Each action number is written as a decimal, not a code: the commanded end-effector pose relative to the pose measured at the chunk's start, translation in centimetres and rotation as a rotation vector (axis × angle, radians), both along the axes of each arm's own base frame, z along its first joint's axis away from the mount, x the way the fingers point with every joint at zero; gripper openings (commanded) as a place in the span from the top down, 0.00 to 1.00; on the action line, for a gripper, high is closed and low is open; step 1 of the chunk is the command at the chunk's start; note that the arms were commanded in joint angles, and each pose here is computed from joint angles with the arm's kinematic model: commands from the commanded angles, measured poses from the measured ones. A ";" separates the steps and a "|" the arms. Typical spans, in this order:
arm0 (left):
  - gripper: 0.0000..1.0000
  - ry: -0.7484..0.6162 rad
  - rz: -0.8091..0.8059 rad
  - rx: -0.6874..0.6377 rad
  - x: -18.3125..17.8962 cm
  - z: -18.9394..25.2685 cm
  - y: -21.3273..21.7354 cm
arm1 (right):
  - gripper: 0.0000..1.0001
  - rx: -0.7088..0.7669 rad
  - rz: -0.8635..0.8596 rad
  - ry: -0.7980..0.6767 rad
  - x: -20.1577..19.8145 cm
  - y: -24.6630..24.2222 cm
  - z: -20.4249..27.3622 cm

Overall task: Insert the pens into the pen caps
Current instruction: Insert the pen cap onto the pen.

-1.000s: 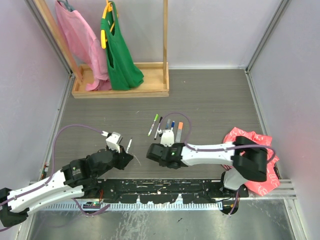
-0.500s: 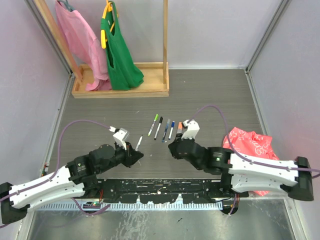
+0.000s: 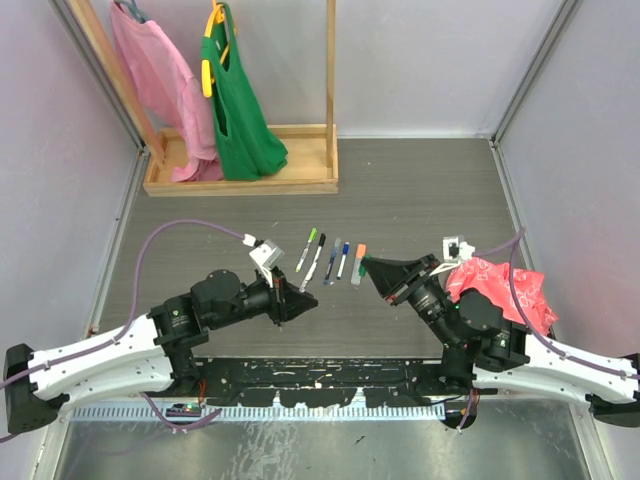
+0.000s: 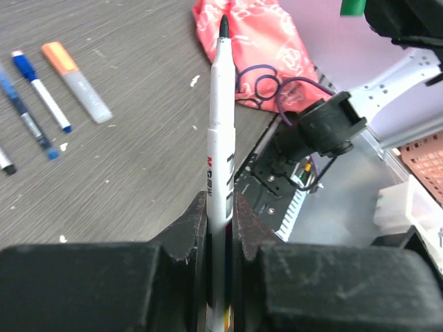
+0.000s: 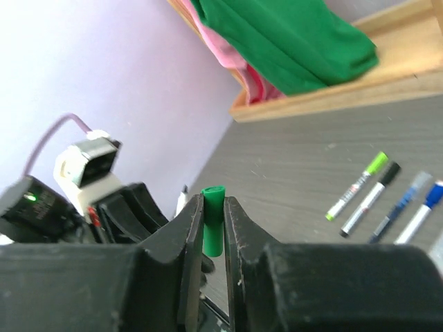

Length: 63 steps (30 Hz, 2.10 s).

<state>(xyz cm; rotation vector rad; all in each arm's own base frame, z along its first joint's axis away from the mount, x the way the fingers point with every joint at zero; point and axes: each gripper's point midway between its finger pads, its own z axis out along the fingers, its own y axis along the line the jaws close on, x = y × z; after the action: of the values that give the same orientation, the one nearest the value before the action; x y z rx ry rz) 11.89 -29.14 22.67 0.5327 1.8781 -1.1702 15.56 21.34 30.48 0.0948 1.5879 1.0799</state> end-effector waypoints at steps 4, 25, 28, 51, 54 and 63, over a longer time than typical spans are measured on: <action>1.00 -0.105 -0.154 -0.193 -1.8 6.9 -2.9 | 1.00 0.218 0.001 -0.220 -0.4 -0.6 7.6; 1.00 -0.164 -0.253 -0.294 -3.2 9.3 -4.0 | 1.00 0.326 0.060 -0.330 -0.9 2.3 10.5; 1.00 -0.167 -0.249 -0.294 -3.2 9.3 -4.0 | 1.00 0.326 0.065 -0.325 -0.9 2.4 10.3; 1.00 -0.177 -0.233 -0.287 -3.0 9.3 -3.7 | 1.00 0.304 0.091 -0.291 -0.9 3.5 9.0; 1.00 -0.179 -0.228 -0.288 -2.9 9.4 -3.7 | 1.00 0.303 0.093 -0.285 -0.9 3.6 8.7; 1.00 -0.179 -0.224 -0.284 -2.7 9.3 -3.8 | 1.00 0.297 0.104 -0.274 -0.9 3.9 8.3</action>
<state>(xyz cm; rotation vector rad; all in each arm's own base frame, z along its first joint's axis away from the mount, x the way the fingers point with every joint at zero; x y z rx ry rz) 9.00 -32.87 28.63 0.6952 1.6152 -1.4353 14.99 25.33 37.93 0.0511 1.2208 1.3071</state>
